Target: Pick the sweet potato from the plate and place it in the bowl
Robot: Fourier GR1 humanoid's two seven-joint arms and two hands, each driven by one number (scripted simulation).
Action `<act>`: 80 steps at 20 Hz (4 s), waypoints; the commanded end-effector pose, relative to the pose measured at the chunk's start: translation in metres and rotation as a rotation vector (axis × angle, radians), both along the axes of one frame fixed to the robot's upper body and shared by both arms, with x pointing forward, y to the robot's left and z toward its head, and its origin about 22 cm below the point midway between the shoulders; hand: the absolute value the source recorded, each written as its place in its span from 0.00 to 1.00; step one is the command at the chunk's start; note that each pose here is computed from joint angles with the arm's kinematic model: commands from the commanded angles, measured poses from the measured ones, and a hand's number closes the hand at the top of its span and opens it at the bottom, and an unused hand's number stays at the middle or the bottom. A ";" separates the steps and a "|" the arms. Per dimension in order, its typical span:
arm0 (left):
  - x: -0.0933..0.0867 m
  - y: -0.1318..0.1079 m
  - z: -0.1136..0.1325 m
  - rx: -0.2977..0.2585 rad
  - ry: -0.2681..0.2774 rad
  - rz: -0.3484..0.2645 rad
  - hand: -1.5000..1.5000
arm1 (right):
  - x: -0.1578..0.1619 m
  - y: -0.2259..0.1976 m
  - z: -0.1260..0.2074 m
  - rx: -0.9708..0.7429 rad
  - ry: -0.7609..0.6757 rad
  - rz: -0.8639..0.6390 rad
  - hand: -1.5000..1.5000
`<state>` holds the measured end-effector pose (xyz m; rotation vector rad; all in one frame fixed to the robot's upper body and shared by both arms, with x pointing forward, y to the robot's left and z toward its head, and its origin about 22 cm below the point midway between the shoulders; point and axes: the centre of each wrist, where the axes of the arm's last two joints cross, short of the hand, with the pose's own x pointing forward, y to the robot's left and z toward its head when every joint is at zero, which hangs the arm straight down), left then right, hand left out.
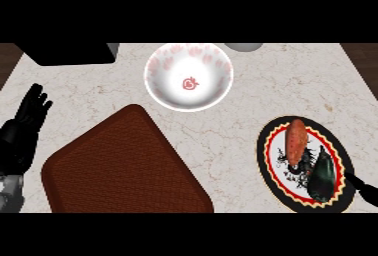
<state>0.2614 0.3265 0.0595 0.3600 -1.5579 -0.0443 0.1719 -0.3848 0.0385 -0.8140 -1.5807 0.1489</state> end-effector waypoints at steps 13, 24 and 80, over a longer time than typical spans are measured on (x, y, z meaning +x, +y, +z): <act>0.015 -0.028 0.007 -0.019 0.000 -0.049 0.50 | -0.025 0.014 0.109 -0.100 0.107 -0.094 0.00; 0.019 -0.018 -0.007 -0.013 -0.006 -0.066 0.50 | 0.053 -0.005 0.141 -0.225 0.586 0.081 0.00; 0.017 -0.025 -0.008 0.006 -0.001 -0.048 0.50 | 0.134 0.087 -0.044 -0.305 0.867 0.334 1.00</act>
